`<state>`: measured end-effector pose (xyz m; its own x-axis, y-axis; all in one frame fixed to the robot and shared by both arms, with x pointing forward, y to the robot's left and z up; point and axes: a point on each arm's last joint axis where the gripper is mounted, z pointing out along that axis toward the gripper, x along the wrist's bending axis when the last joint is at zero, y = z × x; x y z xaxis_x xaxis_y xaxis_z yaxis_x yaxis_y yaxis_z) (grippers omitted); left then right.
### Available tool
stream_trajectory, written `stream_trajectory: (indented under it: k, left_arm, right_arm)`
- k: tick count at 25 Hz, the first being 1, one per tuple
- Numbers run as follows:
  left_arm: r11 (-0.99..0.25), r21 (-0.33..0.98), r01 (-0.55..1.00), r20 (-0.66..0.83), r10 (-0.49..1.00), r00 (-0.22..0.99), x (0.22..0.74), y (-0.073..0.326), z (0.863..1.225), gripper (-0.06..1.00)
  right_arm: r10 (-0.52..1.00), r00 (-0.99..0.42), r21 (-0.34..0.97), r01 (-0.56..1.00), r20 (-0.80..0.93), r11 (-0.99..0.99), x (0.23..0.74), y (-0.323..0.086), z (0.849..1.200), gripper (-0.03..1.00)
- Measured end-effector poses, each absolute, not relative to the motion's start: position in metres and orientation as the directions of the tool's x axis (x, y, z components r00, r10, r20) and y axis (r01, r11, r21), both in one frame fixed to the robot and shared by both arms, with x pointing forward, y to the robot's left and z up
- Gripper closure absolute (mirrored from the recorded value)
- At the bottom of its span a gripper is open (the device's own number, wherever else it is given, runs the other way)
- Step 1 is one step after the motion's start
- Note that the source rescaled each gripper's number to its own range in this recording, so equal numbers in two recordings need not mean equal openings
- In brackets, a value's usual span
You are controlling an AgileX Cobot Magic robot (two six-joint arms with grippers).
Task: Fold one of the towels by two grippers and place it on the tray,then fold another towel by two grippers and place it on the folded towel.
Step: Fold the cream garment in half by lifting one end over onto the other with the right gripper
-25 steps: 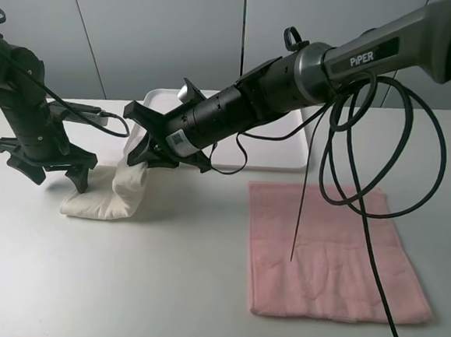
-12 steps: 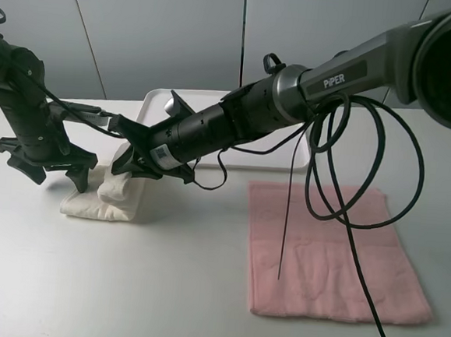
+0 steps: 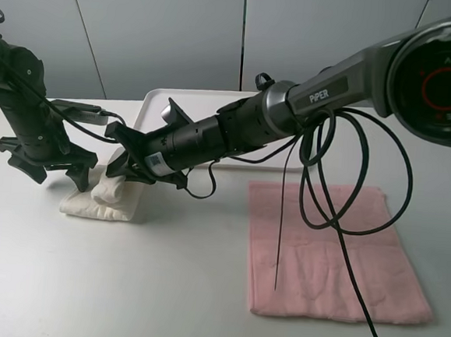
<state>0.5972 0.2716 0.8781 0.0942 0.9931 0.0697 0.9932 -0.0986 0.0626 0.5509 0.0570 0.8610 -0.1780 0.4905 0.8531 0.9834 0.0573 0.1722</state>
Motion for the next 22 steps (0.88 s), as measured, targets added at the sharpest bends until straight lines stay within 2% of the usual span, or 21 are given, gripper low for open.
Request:
stream_trajectory:
  k: [22]
  left_arm:
    - [-0.103, 0.065, 0.993, 0.071, 0.993, 0.099, 0.598, 0.273, 0.878, -0.04]
  right_arm:
    - [0.54, -0.259, 0.273, 0.96, 0.801, 0.056, 0.537, 0.088, 0.868, 0.9]
